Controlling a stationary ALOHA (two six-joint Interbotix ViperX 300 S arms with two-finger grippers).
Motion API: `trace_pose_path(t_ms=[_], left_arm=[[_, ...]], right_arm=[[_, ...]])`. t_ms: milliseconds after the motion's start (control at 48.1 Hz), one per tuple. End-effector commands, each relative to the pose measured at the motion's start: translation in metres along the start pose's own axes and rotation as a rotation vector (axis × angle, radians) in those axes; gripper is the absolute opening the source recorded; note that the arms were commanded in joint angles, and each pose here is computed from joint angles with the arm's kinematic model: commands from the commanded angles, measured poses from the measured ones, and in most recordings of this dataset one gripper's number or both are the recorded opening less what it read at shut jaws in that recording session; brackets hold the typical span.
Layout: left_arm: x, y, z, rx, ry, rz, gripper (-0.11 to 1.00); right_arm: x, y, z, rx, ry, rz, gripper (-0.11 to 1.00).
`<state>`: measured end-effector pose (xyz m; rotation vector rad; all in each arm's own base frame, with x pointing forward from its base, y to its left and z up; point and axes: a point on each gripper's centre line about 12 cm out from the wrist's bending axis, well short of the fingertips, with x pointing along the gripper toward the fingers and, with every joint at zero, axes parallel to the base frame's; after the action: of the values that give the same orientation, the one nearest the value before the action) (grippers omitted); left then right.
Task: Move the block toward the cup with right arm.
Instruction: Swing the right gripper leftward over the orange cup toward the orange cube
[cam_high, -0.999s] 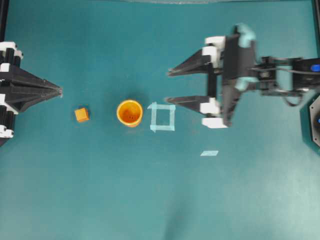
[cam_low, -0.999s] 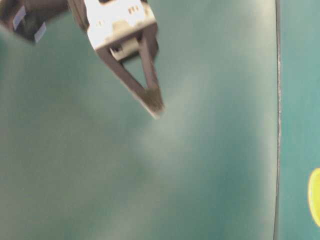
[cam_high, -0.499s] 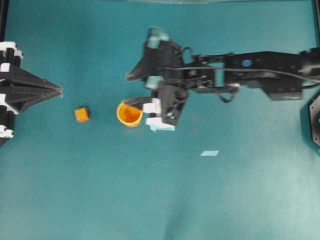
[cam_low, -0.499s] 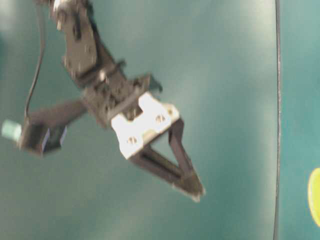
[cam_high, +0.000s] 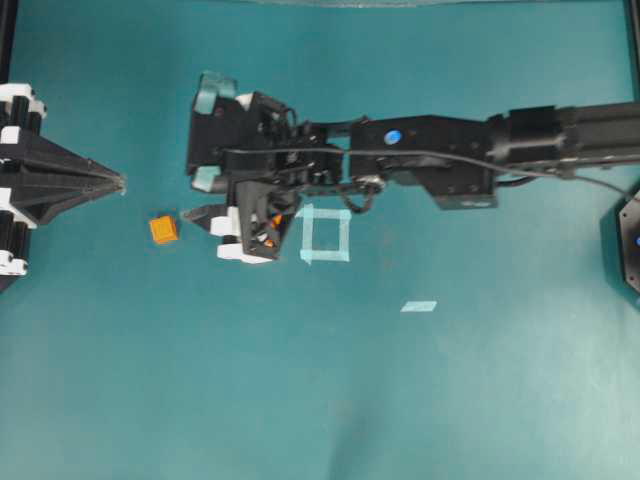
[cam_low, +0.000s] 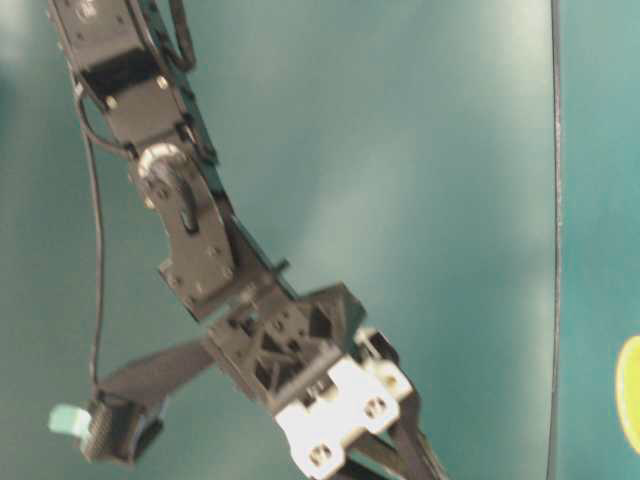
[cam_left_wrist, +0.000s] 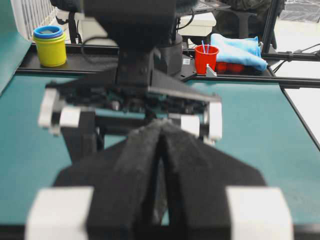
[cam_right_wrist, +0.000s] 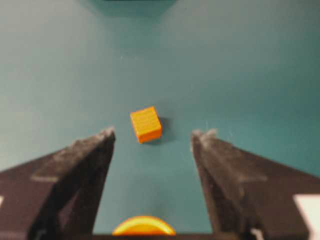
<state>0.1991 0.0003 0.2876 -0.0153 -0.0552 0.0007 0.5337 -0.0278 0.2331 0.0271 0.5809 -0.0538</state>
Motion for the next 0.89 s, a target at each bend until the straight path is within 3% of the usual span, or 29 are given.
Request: trace_pose_path(t_ms=[0,541,874], left_arm=[[0.004,0.0,0.01,0.003,-0.023,0.0,0.0],[0.003,0.0,0.009,0.003,-0.021,0.0,0.0],[0.003,0.0,0.009,0.005,-0.018,0.0,0.0]], right_arm=[[-0.006,0.004,0.022,0.006,-0.064,0.008,0.64],[0.027,0.009,0.015,0.02,-0.171,0.019,0.64],[0.056,0.011,-0.008,0.046,-0.192,0.023,0.64]])
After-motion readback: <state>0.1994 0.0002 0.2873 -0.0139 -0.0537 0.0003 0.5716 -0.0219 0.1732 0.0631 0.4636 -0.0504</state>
